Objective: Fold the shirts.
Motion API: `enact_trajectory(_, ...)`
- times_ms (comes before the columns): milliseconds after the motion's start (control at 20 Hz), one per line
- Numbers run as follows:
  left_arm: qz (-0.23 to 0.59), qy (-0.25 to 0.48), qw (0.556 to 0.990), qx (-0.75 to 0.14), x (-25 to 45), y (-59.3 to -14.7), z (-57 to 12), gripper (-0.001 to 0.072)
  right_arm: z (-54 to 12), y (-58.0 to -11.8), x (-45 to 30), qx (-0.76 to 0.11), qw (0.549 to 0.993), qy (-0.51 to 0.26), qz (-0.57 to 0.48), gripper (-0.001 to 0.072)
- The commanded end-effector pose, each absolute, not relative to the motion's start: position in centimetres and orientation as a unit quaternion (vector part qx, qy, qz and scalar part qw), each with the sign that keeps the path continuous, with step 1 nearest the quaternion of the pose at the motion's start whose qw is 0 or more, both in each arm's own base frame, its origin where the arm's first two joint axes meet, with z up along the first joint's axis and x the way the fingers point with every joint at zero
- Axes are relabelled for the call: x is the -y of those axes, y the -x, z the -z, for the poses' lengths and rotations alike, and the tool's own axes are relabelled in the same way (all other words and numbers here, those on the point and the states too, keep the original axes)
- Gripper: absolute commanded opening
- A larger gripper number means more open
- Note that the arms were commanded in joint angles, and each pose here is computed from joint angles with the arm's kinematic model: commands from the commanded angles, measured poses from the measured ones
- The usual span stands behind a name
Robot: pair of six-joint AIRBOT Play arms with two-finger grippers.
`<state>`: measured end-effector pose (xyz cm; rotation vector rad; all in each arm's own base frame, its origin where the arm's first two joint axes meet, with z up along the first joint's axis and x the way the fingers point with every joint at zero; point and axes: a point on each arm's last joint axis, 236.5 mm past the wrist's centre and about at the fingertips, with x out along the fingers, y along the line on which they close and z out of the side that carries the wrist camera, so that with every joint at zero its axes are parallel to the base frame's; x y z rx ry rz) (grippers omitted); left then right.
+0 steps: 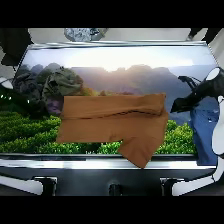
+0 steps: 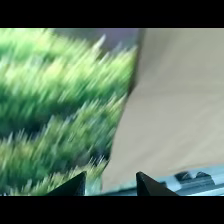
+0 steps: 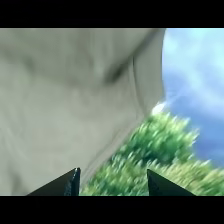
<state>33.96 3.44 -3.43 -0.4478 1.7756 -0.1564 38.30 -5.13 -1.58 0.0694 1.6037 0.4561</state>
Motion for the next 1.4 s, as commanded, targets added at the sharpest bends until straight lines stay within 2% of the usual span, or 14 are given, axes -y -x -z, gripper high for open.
enact_trajectory(0,0.038,0.196,0.611,-0.766,-2.7,-27.8,7.1,0.0399,2.7,-35.0,5.2,-0.721,0.662,-0.03,-0.204,0.0511)
enact_trajectory(150,0.037,0.212,0.602,-0.769,-1.1,-24.5,10.0,0.0399,3.2,-33.8,4.8,-0.725,0.653,-0.025,-0.217,0.051)
enact_trajectory(350,0.047,0.247,0.622,-0.741,0.5,-26.0,10.6,0.0398,3.1,-33.8,4.8,-0.724,0.654,-0.024,-0.217,0.051)
enact_trajectory(550,0.056,0.237,0.619,-0.747,1.6,-26.0,10.9,0.0385,3.2,-33.5,4.8,-0.728,0.649,-0.024,-0.219,0.051)
enact_trajectory(600,0.05,0.239,0.619,-0.746,1.7,-26.2,11.2,0.0357,3.3,-33.1,4.7,-0.729,0.647,-0.025,-0.22,0.051)
enact_trajectory(750,0.058,0.228,0.615,-0.752,2.5,-26.0,11.6,0.0081,3.9,-31.3,4.2,-0.728,0.649,-0.021,-0.22,0.051)
enact_trajectory(800,0.059,0.227,0.615,-0.753,2.6,-26.0,11.6,0.0038,4.6,-30.2,3.9,-0.73,0.648,-0.023,-0.217,0.051)
enact_trajectory(900,0.06,0.227,0.614,-0.753,2.6,-25.9,11.4,0.0038,5.7,-27.7,1.2,-0.726,0.641,-0.058,-0.243,0.0511)
enact_trajectory(1000,0.065,0.225,0.614,-0.754,2.7,-25.8,11.3,0.0037,5.7,-26.1,-2.6,-0.689,0.658,-0.1,-0.287,0.0521)
enact_trajectory(1200,0.071,0.221,0.612,-0.756,2.7,-25.7,11.2,0.0038,8.0,-22.9,-4.5,-0.683,0.67,-0.139,-0.256,0.0518)
enact_trajectory(1350,0.071,0.221,0.612,-0.756,2.8,-25.6,11.2,0.0038,9.3,-20.3,-5.6,-0.698,0.649,-0.156,-0.261,0.0518)
